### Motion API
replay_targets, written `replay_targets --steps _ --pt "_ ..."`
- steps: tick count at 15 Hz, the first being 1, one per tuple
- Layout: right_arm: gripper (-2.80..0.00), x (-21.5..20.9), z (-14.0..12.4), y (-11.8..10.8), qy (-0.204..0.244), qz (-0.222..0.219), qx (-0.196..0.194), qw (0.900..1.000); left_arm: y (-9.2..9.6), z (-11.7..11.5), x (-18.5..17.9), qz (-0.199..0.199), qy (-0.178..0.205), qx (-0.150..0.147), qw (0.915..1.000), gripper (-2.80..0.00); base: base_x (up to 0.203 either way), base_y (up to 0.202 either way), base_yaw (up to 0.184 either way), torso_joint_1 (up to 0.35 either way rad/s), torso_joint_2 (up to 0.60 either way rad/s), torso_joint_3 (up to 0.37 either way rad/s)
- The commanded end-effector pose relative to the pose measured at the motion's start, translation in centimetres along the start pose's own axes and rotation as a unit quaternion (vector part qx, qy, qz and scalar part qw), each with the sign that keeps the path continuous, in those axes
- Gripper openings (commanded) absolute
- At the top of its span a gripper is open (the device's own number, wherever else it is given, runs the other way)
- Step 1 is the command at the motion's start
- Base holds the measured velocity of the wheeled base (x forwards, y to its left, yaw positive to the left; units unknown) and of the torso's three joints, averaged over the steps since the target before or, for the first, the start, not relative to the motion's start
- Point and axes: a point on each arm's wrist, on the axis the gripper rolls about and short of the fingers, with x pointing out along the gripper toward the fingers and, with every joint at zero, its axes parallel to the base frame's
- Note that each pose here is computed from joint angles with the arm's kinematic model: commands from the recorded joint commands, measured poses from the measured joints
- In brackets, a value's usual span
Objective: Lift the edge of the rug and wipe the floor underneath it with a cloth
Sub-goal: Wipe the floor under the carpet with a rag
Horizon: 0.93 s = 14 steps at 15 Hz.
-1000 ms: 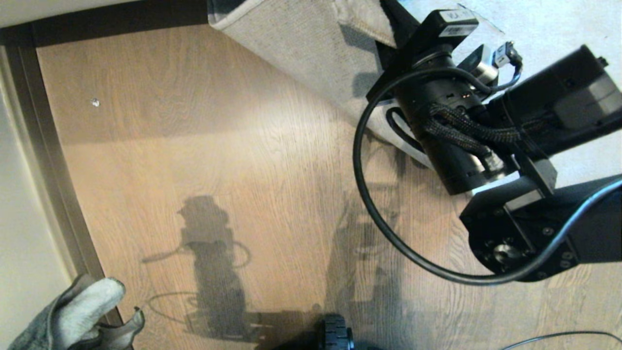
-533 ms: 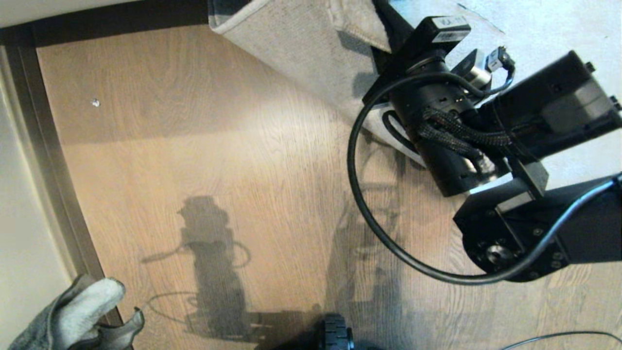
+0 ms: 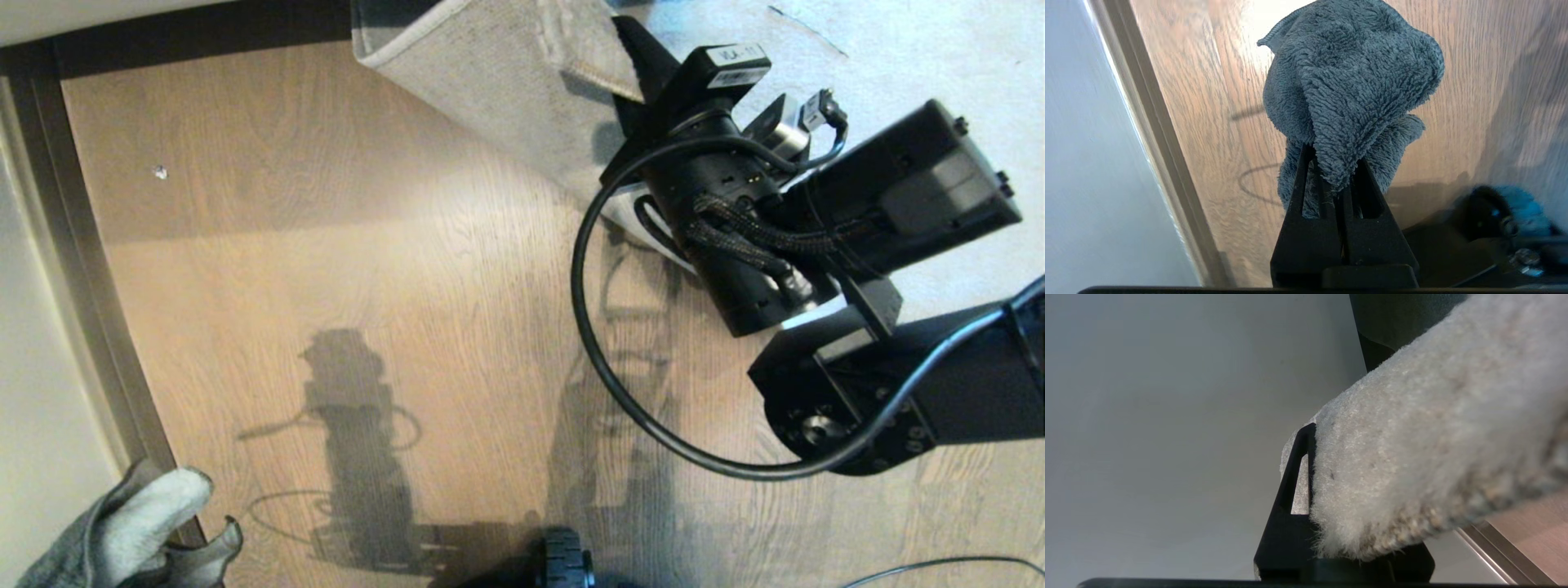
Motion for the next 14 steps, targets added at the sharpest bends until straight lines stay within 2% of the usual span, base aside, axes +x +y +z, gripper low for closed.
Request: replay_targets --steps 1,10,13,14 --pt "-2.8 0.01 0.03 0.01 -0.001 0.004 0.004 1.0 -0.01 0.02 0.0 -0.003 -0.001 0.011 0.9999 -2.8 0.0 0.0 0.0 0.0 0.0 0.0" --pt "-2.8 -0.18 -0.15 -0.66 0.0 -0.006 0.003 1.0 -0.01 0.02 0.0 -0.002 -0.001 0.005 1.0 -2.8 0.0 0.0 0.0 0.0 0.0 0.0" --pt "-2.8 -0.09 -0.19 -0.7 0.004 -0.004 0.003 1.0 0.03 -0.02 0.0 0.007 0.001 -0.037 0.9993 -2.8 0.0 0.0 0.0 0.0 0.0 0.0" --pt "-2.8 -0.14 -0.22 -0.73 0.009 -0.003 0.002 1.0 0.03 -0.02 0.0 0.007 0.001 -0.035 0.9994 -2.8 0.0 0.0 0.0 0.0 0.0 0.0"
